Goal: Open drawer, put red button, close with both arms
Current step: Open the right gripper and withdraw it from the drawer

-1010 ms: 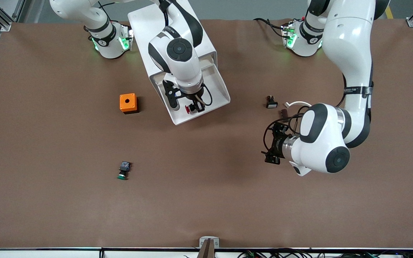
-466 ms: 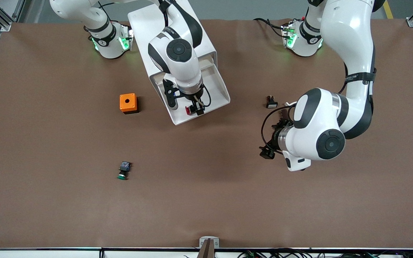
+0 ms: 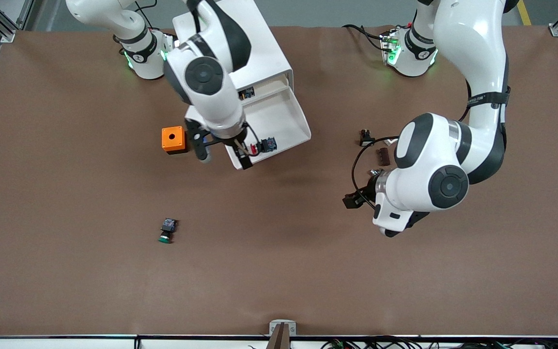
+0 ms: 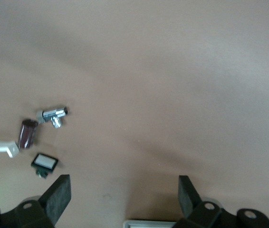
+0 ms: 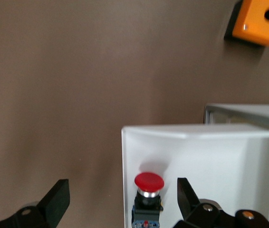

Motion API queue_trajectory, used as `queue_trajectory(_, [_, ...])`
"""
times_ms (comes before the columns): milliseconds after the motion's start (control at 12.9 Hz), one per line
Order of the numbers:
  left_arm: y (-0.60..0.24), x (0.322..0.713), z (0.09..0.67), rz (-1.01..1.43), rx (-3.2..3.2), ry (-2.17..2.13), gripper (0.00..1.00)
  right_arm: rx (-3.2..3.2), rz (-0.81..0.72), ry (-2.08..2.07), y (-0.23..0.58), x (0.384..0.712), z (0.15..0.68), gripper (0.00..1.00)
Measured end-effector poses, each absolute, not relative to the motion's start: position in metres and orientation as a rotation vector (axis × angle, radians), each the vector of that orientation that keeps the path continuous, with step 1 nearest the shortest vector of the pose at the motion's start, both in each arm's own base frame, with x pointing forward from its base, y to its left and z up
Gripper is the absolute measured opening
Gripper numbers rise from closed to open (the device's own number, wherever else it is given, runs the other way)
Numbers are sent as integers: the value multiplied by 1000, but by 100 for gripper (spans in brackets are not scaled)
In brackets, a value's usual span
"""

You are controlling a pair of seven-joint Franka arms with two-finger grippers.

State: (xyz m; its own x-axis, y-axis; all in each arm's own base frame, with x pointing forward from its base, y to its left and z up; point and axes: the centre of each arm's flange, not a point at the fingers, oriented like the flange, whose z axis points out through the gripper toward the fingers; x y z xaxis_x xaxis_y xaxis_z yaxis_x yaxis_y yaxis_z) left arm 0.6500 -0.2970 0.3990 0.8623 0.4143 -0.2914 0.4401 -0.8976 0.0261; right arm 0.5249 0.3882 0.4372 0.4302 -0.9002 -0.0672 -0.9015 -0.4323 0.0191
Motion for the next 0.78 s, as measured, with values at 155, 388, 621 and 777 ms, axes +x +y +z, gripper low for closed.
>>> queue_trajectory(155, [-311, 641, 403, -393, 2990, 580, 100, -2745, 128, 1503, 349, 545, 466, 100])
queue_trajectory(388, [-305, 635, 425, -351, 2996, 463, 100, -2814, 114, 1303, 281, 575, 502, 100])
queue_trajectory(621, [-321, 630, 427, -280, 2985, 410, 100, -2886, 54, 1013, 197, 596, 539, 100])
queue_trajectory(777, [-348, 623, 416, -217, 2989, 361, 100, -2930, 3, 829, 146, 601, 560, 100])
